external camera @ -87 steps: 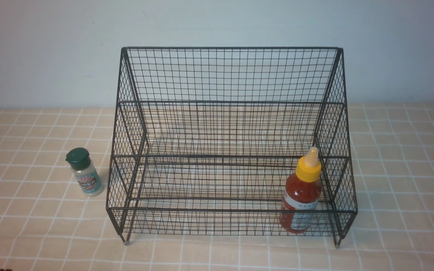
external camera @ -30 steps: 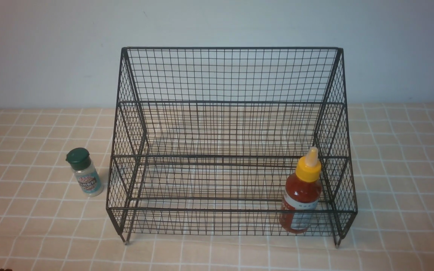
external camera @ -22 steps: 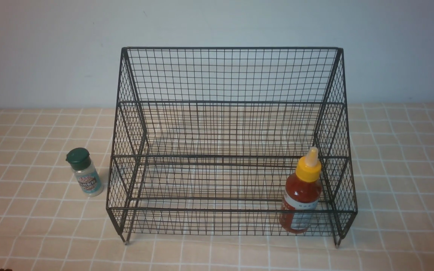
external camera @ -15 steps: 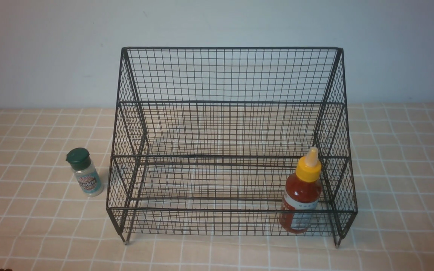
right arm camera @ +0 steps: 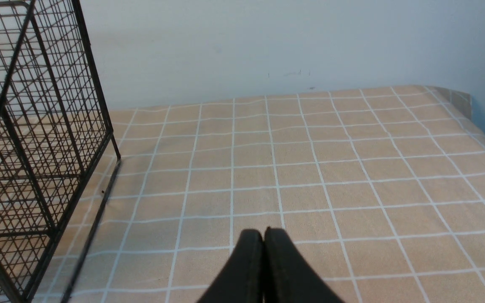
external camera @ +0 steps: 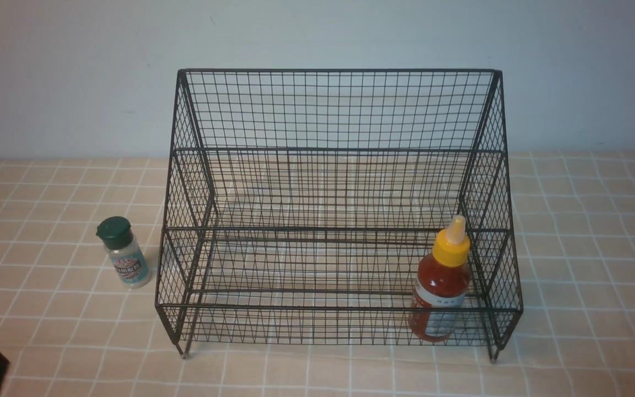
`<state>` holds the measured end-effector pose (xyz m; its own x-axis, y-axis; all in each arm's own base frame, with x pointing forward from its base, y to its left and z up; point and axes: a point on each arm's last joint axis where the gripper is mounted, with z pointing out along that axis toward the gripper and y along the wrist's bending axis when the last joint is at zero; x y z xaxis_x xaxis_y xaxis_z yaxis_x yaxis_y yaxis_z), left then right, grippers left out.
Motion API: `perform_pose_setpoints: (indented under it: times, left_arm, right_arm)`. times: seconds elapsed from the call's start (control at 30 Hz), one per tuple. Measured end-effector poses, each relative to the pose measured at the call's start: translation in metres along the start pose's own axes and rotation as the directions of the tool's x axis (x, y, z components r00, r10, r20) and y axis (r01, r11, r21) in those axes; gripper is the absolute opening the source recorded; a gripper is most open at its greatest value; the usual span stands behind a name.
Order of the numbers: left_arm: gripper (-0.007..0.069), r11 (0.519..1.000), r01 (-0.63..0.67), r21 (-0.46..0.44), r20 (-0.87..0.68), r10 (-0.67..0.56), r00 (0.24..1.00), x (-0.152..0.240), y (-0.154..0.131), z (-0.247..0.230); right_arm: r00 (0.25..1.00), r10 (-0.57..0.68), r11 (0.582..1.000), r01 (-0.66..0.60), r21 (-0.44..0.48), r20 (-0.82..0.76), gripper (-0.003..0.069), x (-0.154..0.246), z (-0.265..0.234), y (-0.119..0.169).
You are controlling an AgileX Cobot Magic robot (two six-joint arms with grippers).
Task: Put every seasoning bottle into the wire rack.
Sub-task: Use the left arm to grab the condiment bottle closest to it
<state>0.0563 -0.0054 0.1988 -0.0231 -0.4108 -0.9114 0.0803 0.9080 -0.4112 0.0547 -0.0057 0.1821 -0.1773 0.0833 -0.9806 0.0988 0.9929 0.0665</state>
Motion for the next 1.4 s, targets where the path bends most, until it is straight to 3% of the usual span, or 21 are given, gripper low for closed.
perform_pose_setpoints:
  times: [0.13, 0.23, 0.33, 0.4, 0.53, 0.57, 0.6, 0.67, 0.73, 0.8, 0.93, 1.03, 1.2, 1.4]
  left_arm:
    - [-0.0007, 0.989, 0.143, 0.032, 0.200, -0.147, 0.969, -0.018, 0.000, -0.002]
    - [-0.0007, 0.983, 0.175, 0.051, 0.326, -0.182, 0.928, -0.030, 0.001, -0.005]
    - [-0.0007, 0.990, 0.114, 0.078, 0.425, -0.136, 0.895, -0.058, -0.011, -0.012]
    - [-0.0007, 0.996, 0.039, 0.078, 0.404, -0.068, 0.912, -0.080, -0.025, -0.014]
    - [-0.0007, 0.997, -0.053, 0.064, 0.175, 0.041, 0.984, -0.105, -0.047, 0.004]
    - [-0.0007, 0.995, -0.074, 0.063, 0.013, 0.073, 0.997, -0.110, -0.055, 0.018]
    - [-0.0007, 0.995, -0.085, 0.061, -0.172, 0.094, 0.981, -0.111, -0.061, 0.035]
    - [-0.0007, 0.994, -0.096, 0.058, -0.307, 0.109, 0.945, -0.109, -0.063, 0.047]
    - [-0.0007, 0.991, -0.122, 0.049, -0.577, 0.128, 0.806, -0.102, -0.065, 0.078]
    - [-0.0007, 0.987, -0.156, 0.041, -0.722, 0.137, 0.678, -0.094, -0.061, 0.104]
    - [-0.0007, 0.976, -0.215, 0.017, -0.861, 0.124, 0.493, -0.080, -0.050, 0.152]
    - [-0.0007, 0.974, -0.220, -0.053, -0.908, 0.045, 0.416, -0.078, -0.037, 0.188]
    - [-0.0007, 0.969, -0.213, -0.123, -0.923, -0.032, 0.385, -0.087, -0.017, 0.232]
    - [-0.0006, 0.968, -0.216, -0.126, -0.916, -0.031, 0.400, -0.089, -0.011, 0.260]
  right_arm:
    - [1.000, 0.000, 1.000, 0.000, 0.000, 0.000, -0.0013, 0.000, 0.000, 0.000]
    - [1.000, 0.001, 1.000, -0.001, 0.000, 0.000, -0.0013, 0.000, 0.000, 0.000]
    - [1.000, 0.001, 1.000, -0.001, 0.000, 0.000, -0.0013, 0.000, 0.000, 0.000]
    - [1.000, 0.001, 1.000, -0.001, 0.000, 0.000, -0.0013, 0.000, 0.000, 0.000]
    - [1.000, 0.001, 1.000, -0.001, 0.000, 0.000, -0.0013, 0.000, 0.000, 0.000]
    - [1.000, 0.001, 1.000, -0.001, 0.000, 0.000, -0.0013, 0.000, 0.000, 0.000]
    - [1.000, 0.001, 1.000, -0.001, 0.000, 0.000, -0.0013, 0.000, 0.000, 0.000]
    - [1.000, 0.001, 1.000, -0.001, 0.000, 0.000, -0.0013, 0.000, 0.000, 0.000]
    - [1.000, 0.001, 1.000, -0.001, 0.000, 0.000, -0.0013, 0.000, 0.000, 0.000]
    - [1.000, 0.001, 1.000, -0.001, 0.000, 0.000, -0.0013, 0.000, 0.000, 0.000]
    - [1.000, 0.001, 1.000, -0.001, 0.000, 0.000, -0.0013, 0.000, 0.000, 0.000]
    - [1.000, 0.001, 1.000, -0.001, 0.000, 0.000, -0.0013, 0.000, 0.000, 0.000]
    - [1.000, 0.001, 1.000, -0.001, 0.000, 0.000, -0.0013, 0.000, 0.000, 0.000]
    - [1.000, 0.001, 1.000, -0.001, 0.000, 0.000, -0.0013, 0.000, 0.000, 0.000]
